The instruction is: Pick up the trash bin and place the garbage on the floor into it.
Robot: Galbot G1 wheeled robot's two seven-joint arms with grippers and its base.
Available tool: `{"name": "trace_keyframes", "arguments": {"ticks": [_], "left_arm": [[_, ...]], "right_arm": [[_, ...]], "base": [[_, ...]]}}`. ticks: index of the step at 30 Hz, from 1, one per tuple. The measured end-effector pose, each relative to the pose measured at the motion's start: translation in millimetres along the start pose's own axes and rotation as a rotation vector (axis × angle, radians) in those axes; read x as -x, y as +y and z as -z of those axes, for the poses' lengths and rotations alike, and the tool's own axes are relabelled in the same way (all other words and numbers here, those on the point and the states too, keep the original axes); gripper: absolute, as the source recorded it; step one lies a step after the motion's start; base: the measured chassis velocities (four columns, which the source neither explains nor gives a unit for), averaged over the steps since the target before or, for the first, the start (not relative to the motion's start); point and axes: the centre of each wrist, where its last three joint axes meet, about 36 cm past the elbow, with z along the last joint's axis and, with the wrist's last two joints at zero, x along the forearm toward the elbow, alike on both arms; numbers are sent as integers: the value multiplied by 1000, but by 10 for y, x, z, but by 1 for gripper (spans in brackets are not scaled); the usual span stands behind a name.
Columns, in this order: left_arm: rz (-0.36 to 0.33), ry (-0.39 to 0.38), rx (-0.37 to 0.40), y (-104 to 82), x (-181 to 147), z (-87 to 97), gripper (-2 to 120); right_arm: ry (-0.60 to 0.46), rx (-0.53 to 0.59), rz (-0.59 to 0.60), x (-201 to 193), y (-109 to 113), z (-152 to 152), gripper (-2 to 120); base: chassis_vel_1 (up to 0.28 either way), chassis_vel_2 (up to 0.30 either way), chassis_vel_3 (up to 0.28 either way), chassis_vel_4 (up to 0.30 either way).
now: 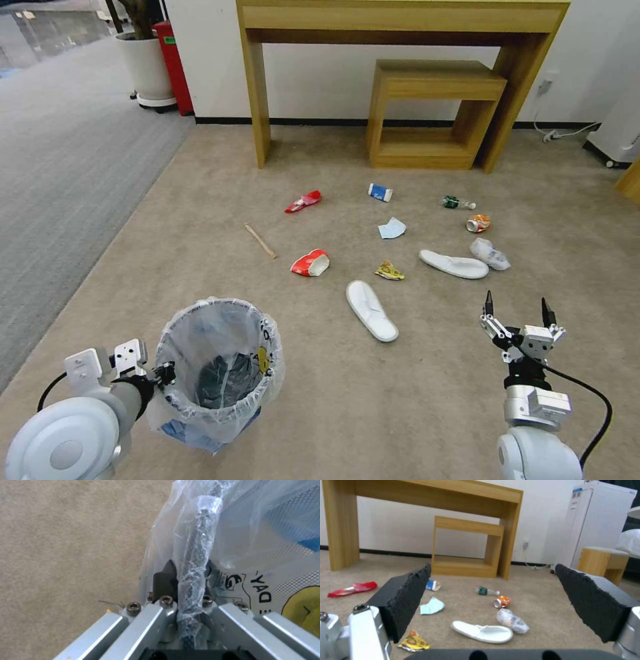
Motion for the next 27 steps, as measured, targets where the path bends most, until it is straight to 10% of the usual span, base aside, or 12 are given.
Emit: {"name": "trace_keyframes", "arguments": {"ticks": [27], "left_arm": [[-1,-3,-6,4,22,18,0]], "right_arm": [[1,-9,12,12,-2,-15,95]], "base": [[6,8,-5,-9]]}}
